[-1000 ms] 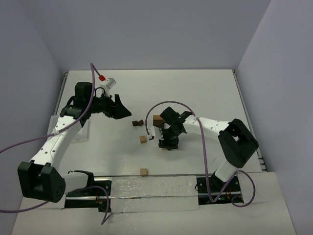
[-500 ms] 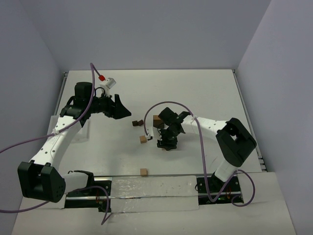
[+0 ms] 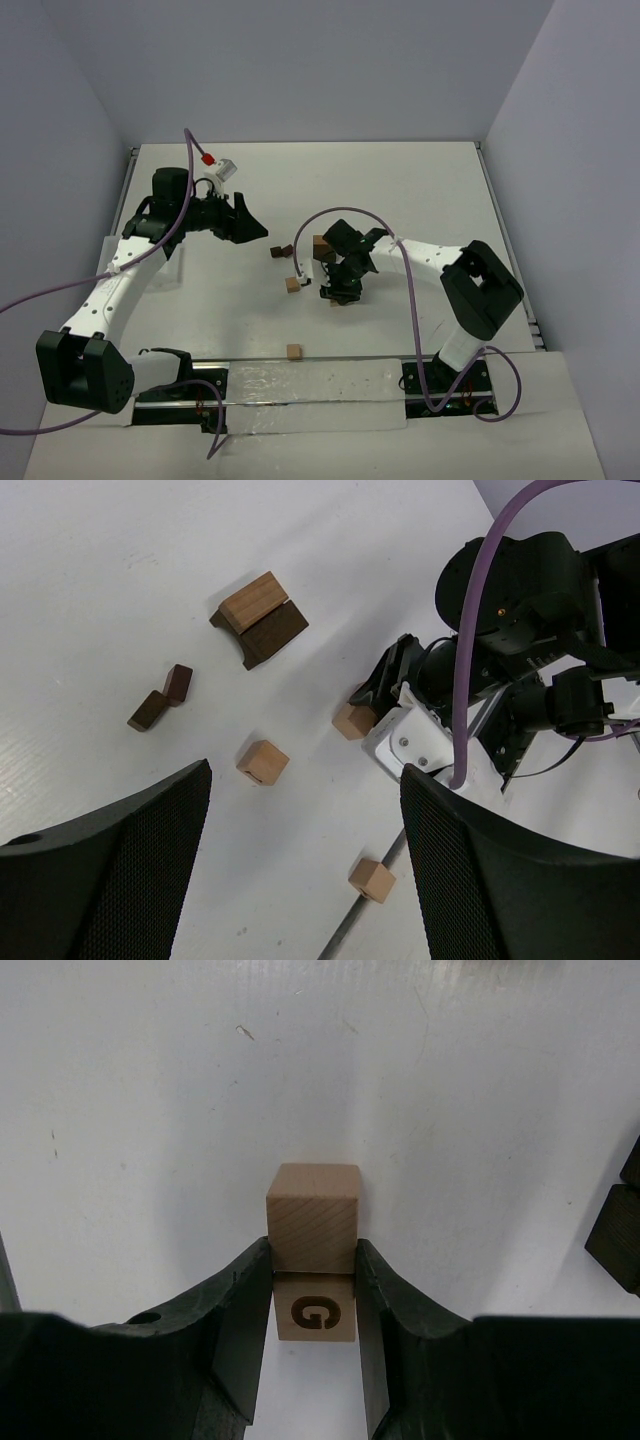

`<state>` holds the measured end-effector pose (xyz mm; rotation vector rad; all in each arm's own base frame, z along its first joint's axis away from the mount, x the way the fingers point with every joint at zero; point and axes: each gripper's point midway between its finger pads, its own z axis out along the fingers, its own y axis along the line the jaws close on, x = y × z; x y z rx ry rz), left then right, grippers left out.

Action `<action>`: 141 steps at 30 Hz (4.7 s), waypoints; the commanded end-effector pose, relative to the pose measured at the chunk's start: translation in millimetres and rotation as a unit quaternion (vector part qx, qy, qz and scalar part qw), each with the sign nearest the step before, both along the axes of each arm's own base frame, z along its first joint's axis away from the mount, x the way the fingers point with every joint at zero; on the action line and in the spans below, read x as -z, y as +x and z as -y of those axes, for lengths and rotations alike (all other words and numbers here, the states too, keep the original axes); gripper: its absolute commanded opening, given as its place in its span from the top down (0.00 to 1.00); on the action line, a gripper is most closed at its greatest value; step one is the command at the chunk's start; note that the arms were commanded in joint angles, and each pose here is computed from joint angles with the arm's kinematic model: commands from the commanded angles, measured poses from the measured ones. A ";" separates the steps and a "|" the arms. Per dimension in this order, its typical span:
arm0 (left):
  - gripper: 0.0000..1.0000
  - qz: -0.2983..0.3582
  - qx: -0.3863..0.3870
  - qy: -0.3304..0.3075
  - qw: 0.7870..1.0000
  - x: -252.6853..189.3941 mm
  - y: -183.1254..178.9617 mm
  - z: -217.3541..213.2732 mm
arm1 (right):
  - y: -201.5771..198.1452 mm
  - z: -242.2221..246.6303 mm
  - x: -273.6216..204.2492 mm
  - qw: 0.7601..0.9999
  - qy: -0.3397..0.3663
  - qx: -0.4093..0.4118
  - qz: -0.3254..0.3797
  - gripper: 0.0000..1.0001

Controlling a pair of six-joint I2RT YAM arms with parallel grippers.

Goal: Build the wood block tower

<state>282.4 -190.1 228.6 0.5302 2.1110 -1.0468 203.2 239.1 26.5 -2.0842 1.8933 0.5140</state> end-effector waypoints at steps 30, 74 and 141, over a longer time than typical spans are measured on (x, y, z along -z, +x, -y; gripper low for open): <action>0.01 0.022 -0.015 -0.028 0.999 -31.2 16.7 -20.6 | 53.8 -18.7 -93.3 0.997 0.037 0.020 0.070 1.00; 0.01 0.008 -0.012 -0.036 0.999 -15.8 20.0 -31.9 | 158.3 -35.0 -86.9 0.996 0.009 0.030 0.079 1.00; 0.01 -0.008 -0.007 -0.038 0.999 -6.1 20.6 -33.2 | 164.0 -36.3 -52.2 0.998 -0.014 0.025 0.058 0.93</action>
